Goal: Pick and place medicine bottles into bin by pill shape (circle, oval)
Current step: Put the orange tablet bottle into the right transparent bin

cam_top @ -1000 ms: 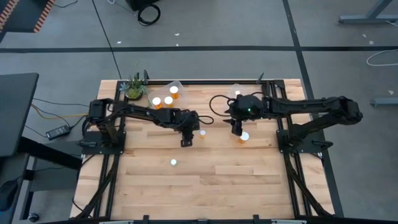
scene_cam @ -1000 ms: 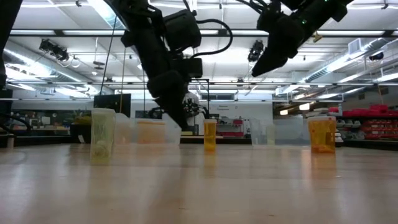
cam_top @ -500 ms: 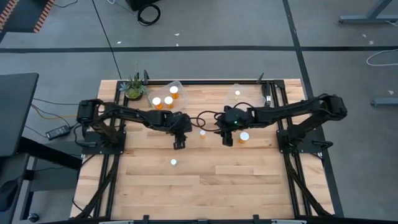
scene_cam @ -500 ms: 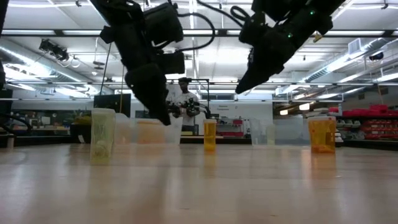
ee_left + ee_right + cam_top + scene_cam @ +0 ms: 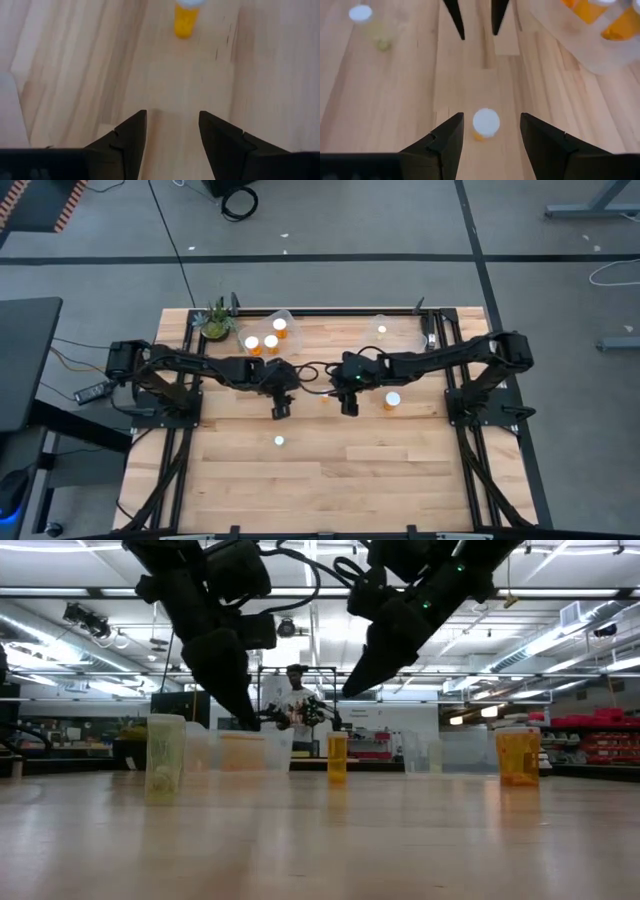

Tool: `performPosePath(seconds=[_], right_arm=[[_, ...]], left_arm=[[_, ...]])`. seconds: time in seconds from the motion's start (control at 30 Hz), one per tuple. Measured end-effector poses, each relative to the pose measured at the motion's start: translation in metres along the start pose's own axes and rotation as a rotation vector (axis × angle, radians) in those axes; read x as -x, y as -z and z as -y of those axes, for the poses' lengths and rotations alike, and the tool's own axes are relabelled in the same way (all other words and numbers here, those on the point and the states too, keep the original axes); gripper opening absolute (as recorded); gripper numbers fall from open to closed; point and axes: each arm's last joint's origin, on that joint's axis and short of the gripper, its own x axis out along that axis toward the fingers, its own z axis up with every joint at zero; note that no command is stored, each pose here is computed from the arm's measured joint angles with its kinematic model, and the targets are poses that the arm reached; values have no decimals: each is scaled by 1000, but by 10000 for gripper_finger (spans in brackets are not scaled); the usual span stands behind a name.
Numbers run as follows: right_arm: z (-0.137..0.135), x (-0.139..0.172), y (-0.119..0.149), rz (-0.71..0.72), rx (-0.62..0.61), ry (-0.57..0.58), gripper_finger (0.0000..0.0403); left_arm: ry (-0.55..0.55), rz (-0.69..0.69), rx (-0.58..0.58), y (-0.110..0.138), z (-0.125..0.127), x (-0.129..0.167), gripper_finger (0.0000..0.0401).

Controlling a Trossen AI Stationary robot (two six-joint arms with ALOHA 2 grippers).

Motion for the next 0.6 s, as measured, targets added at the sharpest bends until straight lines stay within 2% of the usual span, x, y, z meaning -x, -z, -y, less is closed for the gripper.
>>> performPosePath(seconds=[0.43,0.6], right_arm=[[0,-34,-10,-7,113,-32,204],[7,-43,-5,-13,86,-80,208]], left_arm=[[-6,-37,74,3,0,-1,191],[-6,-63,96,6,0,-1,185]])
